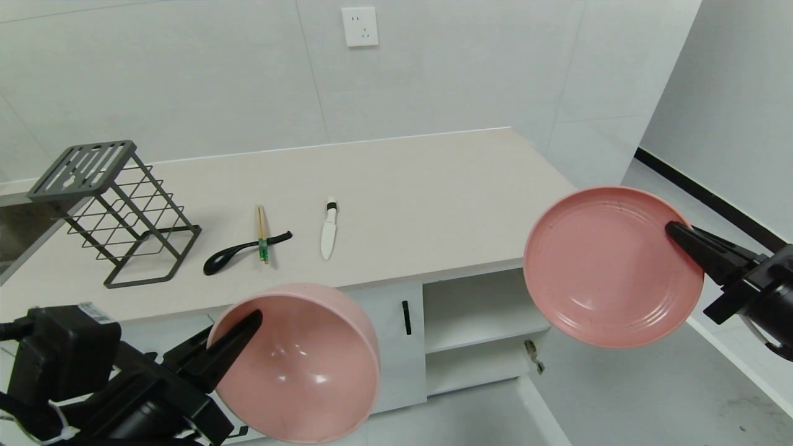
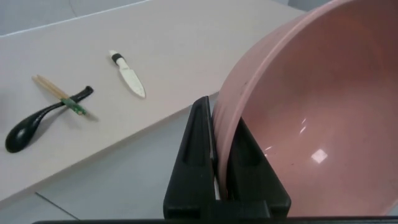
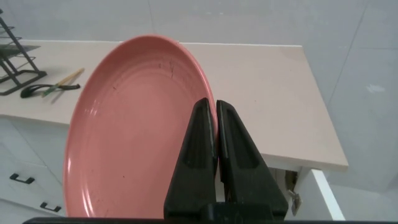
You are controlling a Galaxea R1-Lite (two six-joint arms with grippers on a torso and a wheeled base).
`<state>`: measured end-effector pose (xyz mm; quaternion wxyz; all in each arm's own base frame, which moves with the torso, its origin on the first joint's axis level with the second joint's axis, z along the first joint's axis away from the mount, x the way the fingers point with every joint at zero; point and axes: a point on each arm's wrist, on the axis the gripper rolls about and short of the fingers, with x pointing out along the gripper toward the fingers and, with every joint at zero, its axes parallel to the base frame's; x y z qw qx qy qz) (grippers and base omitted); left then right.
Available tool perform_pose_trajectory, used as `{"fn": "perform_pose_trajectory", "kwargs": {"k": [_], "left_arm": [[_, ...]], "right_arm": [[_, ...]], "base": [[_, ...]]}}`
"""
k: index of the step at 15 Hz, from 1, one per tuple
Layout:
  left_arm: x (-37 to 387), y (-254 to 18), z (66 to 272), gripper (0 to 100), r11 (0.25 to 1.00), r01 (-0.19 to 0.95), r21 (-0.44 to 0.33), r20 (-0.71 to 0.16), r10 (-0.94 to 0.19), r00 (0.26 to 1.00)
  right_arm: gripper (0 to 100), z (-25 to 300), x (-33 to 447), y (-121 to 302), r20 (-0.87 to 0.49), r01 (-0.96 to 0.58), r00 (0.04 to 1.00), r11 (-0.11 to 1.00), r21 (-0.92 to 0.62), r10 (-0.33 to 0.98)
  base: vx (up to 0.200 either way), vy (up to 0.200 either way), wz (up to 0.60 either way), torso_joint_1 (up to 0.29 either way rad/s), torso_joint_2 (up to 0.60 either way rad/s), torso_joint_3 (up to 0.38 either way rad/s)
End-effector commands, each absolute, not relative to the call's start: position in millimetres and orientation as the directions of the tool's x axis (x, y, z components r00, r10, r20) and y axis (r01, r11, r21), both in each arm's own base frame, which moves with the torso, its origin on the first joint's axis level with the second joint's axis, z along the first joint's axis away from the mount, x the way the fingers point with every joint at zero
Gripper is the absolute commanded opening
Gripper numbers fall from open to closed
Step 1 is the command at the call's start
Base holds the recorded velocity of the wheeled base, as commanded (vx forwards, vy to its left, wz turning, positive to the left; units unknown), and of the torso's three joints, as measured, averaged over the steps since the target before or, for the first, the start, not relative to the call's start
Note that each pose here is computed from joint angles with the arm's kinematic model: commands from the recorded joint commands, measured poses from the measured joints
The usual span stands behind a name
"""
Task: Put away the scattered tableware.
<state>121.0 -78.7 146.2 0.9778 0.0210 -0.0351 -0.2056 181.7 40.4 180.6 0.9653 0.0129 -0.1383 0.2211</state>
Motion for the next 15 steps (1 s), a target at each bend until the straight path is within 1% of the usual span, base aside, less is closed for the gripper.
{"fn": "perform_pose_trajectory", "kwargs": {"k": [1, 5, 7, 10, 12, 13, 14, 15], "left_arm": [[119.6, -77.7, 146.9, 0, 0.914, 0.401, 0.06, 0.062, -0.404, 0.913], [118.9, -75.6, 145.9, 0, 0.918, 0.391, 0.071, 0.047, -0.395, 0.918], [127.1, -69.9, 143.1, 0, 0.941, 0.333, 0.067, 0.032, -0.335, 0.942], [136.5, -73.5, 144.3, 0, 0.946, 0.32, 0.059, 0.077, -0.324, 0.943], [145.0, -77.5, 141.0, 0, 0.947, 0.315, 0.057, 0.084, -0.319, 0.944], [149.6, -79.5, 136.2, 0, 0.948, 0.313, 0.063, 0.062, -0.317, 0.946], [149.4, -80.3, 136.0, 0, 0.945, 0.316, 0.08, 0.06, -0.321, 0.945], [149.7, -80.5, 135.4, 0, 0.943, 0.314, 0.114, 0.057, -0.322, 0.945]], "right_arm": [[0, 180.4, 181.8, 40.6, 0.272, -0.431, 0.864, 0.901, -0.036, 0.424], [0, 178.9, 182.3, 40.6, 0.265, -0.432, 0.866, 0.901, -0.034, 0.425], [0, 178.9, 182.3, 40.6, 0.265, -0.432, 0.866, 0.901, -0.034, 0.425], [0, 176.0, 184.5, 41.1, 0.251, -0.432, 0.87, 0.901, -0.03, 0.426], [0, 172.3, 186.0, 40.5, 0.234, -0.429, 0.876, 0.903, -0.026, 0.422], [0, 170.5, 186.3, 40.2, 0.225, -0.427, 0.879, 0.904, -0.023, 0.421], [0, 169.8, 185.9, 40.1, 0.222, -0.427, 0.879, 0.904, -0.023, 0.421], [0, 169.5, 186.1, 40.2, 0.221, -0.428, 0.88, 0.904, -0.022, 0.422]], "base": [[0.0, 0.0, 0.0, -0.256, 0.52, 0.251], [0.0, 0.0, 0.0, -0.272, 0.53, 0.262], [0.0, 0.0, 0.0, -0.266, 0.53, 0.256], [0.0, 0.0, 0.0, -0.268, 0.52, 0.24], [0.0, 0.0, 0.0, -0.259, 0.5, 0.237], [0.0, 0.0, 0.0, -0.256, 0.49, 0.227], [0.0, 0.0, 0.0, -0.256, 0.51, 0.232], [0.0, 0.0, 0.0, -0.256, 0.5, 0.222]]}}
